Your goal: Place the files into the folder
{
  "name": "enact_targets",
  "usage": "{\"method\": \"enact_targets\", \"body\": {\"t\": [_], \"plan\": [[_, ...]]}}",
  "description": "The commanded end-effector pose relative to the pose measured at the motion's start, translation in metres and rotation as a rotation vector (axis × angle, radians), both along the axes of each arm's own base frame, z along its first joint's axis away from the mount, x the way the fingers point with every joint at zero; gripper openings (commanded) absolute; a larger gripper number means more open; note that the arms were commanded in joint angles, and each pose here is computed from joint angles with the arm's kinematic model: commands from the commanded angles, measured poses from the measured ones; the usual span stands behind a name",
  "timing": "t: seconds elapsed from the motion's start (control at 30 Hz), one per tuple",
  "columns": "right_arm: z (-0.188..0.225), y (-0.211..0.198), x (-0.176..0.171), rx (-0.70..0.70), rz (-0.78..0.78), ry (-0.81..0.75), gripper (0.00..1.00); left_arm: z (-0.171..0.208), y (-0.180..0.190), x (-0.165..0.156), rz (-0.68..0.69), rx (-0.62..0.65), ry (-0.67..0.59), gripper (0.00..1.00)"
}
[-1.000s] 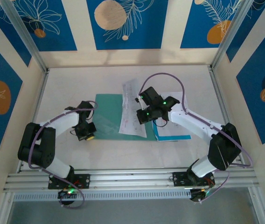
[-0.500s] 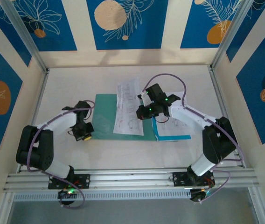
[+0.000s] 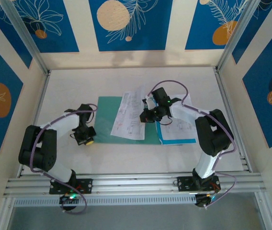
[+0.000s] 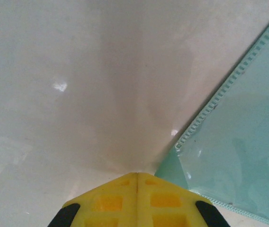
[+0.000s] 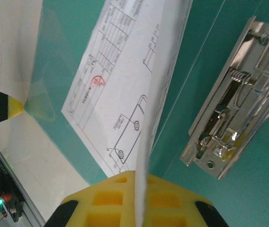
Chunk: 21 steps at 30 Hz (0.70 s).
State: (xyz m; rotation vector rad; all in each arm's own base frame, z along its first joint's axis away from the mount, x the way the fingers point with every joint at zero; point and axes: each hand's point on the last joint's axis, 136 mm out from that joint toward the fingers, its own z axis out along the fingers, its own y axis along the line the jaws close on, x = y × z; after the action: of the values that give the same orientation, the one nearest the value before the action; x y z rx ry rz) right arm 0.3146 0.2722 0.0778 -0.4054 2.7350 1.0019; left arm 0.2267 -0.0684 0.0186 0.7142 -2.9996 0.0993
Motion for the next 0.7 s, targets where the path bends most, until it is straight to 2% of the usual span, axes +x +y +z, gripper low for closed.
{"method": "enact_targets", "body": {"t": [0.0, 0.67], "plan": [[0.004, 0.017, 0.003, 0.043, 0.019, 0.009, 0.0, -0.002, 0.004, 0.004, -0.007, 0.009, 0.011, 0.0], [-0.018, 0.062, 0.02, 0.07, 0.03, 0.069, 0.0, -0.009, 0.0, 0.004, -0.013, -0.011, 0.017, 0.0]]}}
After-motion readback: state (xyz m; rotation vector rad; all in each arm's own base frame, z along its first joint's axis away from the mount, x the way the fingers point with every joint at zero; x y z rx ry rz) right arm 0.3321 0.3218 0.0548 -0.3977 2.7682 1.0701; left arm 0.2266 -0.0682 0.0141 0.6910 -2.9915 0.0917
